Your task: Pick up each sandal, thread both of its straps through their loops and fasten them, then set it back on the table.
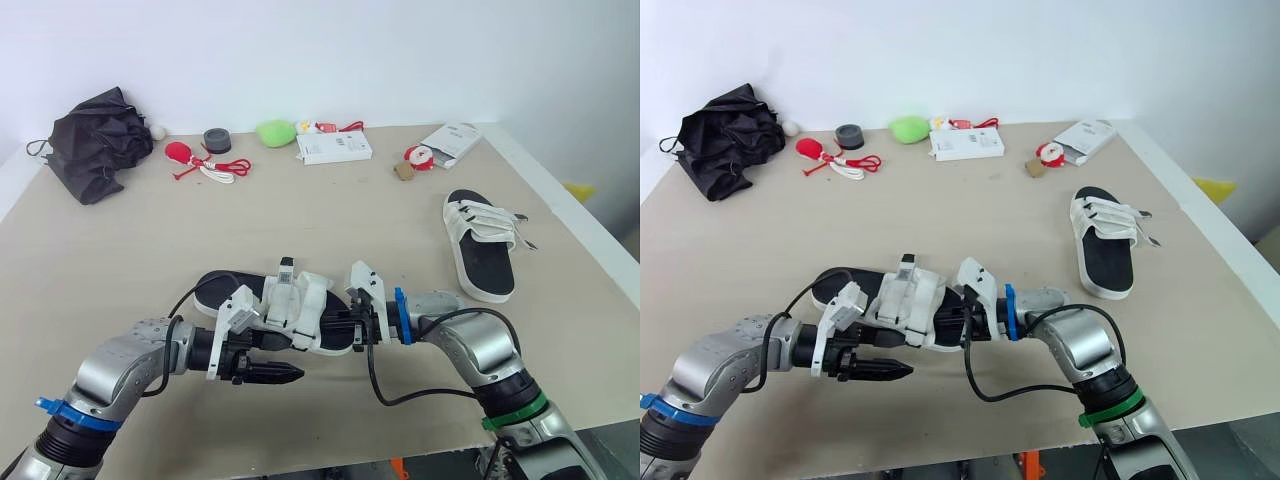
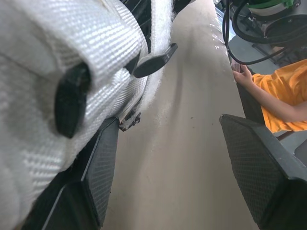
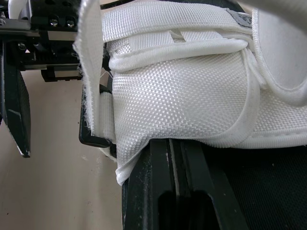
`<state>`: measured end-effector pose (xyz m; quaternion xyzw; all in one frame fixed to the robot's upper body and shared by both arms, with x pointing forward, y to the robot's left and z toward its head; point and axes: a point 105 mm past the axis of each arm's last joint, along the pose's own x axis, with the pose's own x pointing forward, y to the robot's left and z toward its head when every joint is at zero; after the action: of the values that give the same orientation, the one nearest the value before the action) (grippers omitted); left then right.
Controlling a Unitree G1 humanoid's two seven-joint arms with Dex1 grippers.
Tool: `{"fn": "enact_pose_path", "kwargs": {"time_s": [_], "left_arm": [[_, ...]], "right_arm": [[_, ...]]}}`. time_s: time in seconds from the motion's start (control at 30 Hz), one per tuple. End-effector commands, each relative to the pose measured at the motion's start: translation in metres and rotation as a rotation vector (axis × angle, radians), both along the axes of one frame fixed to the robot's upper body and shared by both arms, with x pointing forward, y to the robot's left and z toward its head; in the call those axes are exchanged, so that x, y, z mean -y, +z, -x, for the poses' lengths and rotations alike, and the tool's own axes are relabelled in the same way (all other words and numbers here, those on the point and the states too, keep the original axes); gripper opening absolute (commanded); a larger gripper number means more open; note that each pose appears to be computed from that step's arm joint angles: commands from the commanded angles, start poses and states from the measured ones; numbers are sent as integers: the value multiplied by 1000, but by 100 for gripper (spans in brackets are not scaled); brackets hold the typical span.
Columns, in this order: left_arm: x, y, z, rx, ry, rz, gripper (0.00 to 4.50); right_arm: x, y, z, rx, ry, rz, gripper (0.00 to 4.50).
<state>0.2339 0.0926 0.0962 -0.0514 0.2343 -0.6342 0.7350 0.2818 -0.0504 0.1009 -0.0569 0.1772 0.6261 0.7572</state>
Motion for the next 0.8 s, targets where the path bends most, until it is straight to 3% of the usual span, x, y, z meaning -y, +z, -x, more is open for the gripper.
{"fn": "enact_pose_path", "kwargs": {"time_s": [0.03,0.13,0.17,0.2,0.23,0.4,0.5,0.67,0.8], "left_arm": [[7,11,-1,32,-39,40,255],[7,12,-3,32,-38,43,121],[7,11,-4,32,-37,43,114],[8,11,-5,29,-34,44,27],[8,11,-6,26,-31,43,13],[5,0,-2,-38,-47,-19,6],[-2,2,19,-138,-163,-56,6],[-18,28,44,-179,-366,-117,6],[-13,61,47,-179,-438,-54,6]], "right_arm": [[-2,-5,4,-15,14,15,0],[-2,-5,4,-16,12,17,0],[-2,-5,5,-17,12,17,0],[-2,-5,5,-17,12,18,0],[-2,-5,5,-17,13,19,0],[-1,-5,4,-17,9,21,0],[0,-5,4,-18,7,23,0],[1,-5,4,-19,11,28,0],[1,-5,4,-20,15,31,0]]}}
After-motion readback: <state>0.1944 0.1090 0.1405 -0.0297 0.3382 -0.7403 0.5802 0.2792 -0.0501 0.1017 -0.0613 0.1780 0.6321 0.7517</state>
